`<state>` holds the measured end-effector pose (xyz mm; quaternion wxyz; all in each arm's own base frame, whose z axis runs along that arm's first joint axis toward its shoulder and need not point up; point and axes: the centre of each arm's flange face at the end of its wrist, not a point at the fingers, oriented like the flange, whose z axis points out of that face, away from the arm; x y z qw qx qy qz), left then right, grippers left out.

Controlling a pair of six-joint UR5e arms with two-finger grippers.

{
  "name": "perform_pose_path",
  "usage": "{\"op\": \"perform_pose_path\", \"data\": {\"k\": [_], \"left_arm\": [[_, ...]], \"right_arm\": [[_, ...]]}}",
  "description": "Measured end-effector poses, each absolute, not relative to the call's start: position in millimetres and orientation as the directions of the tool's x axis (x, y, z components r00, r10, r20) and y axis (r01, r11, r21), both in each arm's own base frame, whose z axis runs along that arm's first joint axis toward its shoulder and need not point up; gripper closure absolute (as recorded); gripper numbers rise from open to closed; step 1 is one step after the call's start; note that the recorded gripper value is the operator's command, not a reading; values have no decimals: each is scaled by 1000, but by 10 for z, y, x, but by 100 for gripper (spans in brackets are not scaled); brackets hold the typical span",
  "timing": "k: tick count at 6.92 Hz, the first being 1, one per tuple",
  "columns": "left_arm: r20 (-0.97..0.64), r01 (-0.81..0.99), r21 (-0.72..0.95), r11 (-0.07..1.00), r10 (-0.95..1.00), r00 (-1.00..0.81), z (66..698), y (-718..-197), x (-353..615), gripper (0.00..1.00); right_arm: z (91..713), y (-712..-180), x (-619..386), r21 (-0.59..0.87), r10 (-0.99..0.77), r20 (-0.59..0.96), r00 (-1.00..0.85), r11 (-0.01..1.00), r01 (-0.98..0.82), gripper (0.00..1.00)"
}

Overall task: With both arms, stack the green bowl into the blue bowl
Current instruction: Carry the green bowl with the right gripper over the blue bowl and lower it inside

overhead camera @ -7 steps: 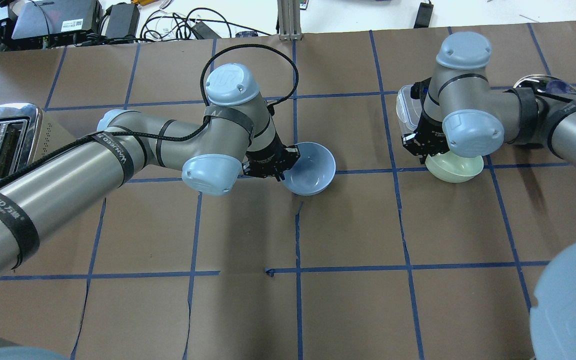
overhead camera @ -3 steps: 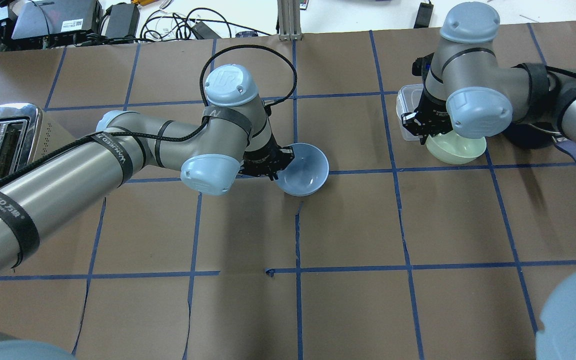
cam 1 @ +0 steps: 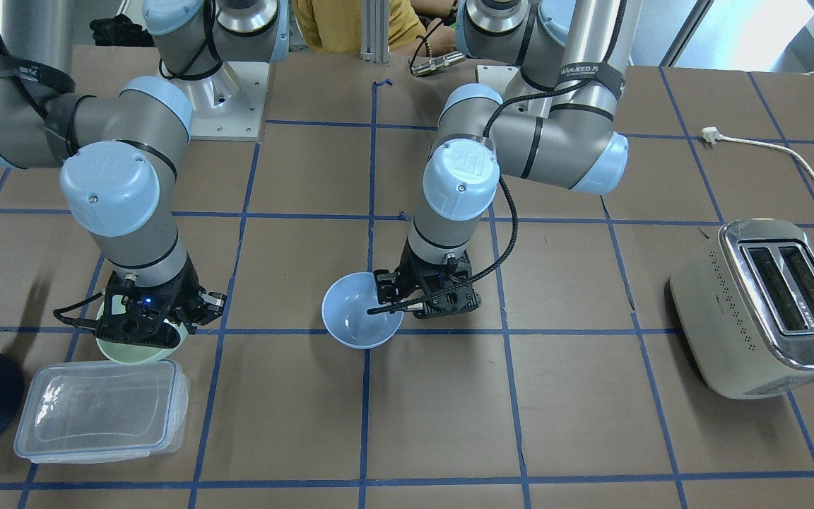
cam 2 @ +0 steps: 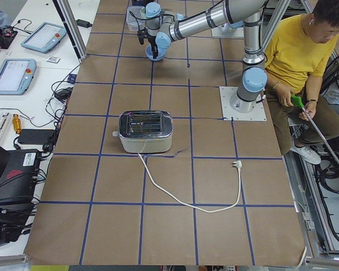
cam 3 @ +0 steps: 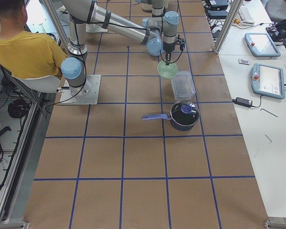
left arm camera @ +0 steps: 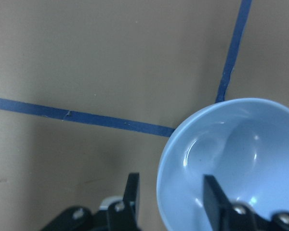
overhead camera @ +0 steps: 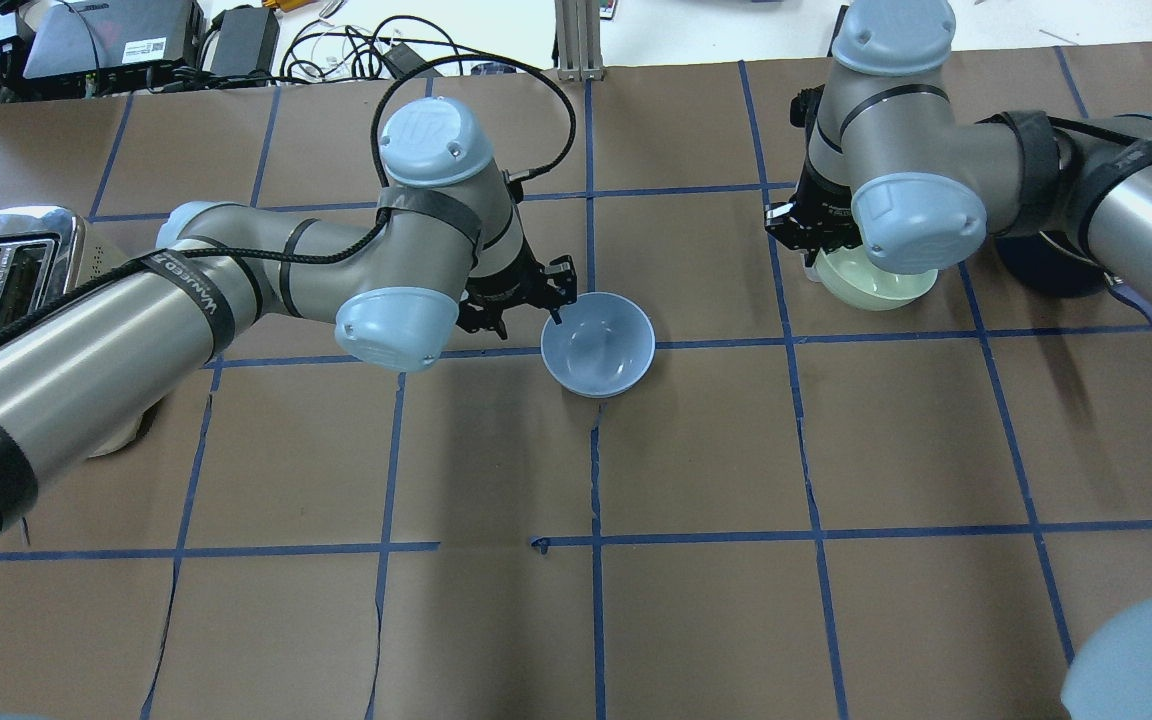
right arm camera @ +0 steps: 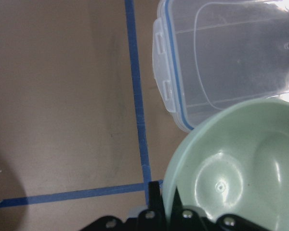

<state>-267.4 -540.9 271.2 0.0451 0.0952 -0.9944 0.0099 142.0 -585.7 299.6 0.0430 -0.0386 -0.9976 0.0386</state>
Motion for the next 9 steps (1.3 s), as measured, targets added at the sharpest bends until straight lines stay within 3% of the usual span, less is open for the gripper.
{"op": "perform_pose_path", "data": {"k": [3,6,9], "left_arm": [[54,-75,-5,997,-75,-996,3773,-5622,-1576,2],[39,-67,41,997,-68,-997,4804,-5604,-1070,0],[17,-43,39,998,-43,-999,5050,-5550,-903,0]], "right_arm": [[3095,-5753,2149,-161,119,129,-984,982,98,100],[3073,-5640,3231,-219,132,116,-984,970,104,100],[2796,-5592,4054,-220,146,92,-985,968,123,100]]}}
